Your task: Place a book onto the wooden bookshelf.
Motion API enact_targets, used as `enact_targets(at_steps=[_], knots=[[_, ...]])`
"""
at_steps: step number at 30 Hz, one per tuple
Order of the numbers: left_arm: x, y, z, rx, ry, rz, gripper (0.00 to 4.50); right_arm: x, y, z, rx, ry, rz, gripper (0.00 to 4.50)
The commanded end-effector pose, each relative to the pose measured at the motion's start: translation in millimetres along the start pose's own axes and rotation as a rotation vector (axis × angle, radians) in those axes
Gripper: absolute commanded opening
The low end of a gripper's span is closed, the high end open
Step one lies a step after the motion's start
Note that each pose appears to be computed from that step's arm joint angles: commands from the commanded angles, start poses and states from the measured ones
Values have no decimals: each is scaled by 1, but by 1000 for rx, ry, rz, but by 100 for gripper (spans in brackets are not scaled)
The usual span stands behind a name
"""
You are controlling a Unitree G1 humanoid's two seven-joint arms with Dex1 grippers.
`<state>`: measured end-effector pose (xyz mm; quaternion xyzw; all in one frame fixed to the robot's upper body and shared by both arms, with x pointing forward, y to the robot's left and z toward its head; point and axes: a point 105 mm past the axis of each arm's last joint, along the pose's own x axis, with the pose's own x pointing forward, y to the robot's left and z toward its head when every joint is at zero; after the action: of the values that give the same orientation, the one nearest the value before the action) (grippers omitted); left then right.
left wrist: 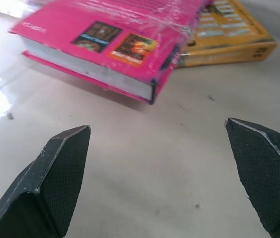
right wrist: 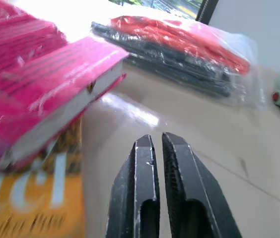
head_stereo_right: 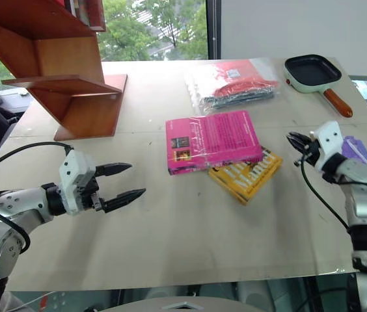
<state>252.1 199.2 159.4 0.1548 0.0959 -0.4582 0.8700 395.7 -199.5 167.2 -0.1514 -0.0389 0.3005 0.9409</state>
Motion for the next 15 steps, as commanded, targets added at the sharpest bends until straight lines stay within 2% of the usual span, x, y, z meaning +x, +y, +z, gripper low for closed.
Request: enact_targets(at_steps=[1, 7, 15], knots=[[-11, 3, 24, 71, -50, -11, 450, 43, 5, 29, -94, -12, 87, 13], [-13, 5, 30, 104, -52, 11, 450, 99, 26, 56, -236, 50, 183, 13], [-11, 1, 42, 109, -77, 28, 450, 130, 40, 70, -378, 130, 133, 13]])
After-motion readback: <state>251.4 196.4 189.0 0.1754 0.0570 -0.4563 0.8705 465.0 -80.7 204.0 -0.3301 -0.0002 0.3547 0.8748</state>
